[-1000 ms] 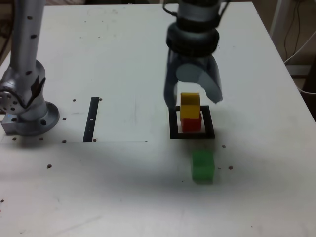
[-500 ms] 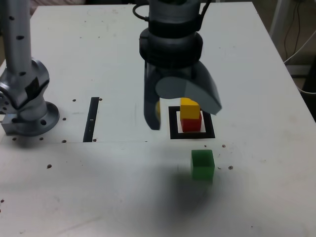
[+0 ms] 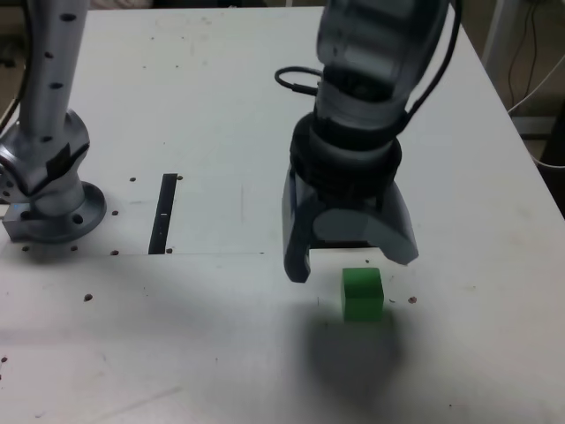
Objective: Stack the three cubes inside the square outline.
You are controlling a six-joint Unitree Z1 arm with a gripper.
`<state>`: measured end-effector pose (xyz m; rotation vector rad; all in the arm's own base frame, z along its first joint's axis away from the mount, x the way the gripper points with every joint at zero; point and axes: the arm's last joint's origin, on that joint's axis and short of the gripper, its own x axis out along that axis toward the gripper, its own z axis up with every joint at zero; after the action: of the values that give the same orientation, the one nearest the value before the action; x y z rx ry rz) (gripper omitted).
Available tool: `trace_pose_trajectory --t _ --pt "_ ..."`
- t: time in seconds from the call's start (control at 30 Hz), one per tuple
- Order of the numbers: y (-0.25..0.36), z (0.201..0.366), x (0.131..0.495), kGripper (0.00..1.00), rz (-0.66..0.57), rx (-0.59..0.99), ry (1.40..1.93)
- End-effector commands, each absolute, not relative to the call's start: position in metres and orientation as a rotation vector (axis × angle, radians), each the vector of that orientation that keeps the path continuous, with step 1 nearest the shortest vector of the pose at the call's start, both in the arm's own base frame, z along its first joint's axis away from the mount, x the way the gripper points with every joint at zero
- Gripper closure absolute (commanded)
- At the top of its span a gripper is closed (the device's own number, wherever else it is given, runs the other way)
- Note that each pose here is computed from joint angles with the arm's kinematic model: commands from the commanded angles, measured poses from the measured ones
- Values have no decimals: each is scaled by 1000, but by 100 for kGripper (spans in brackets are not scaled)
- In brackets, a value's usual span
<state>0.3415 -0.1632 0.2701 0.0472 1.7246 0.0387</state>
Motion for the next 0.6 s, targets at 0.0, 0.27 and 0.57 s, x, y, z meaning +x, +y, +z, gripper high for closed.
trace_pose_trajectory --t 0.0,0.27,0.57 --pt "-165 265 346 1 31 54 1728" --pt "-168 240 368 4 5 71 1755" --pt "-158 216 381 13 -28 55 1821"
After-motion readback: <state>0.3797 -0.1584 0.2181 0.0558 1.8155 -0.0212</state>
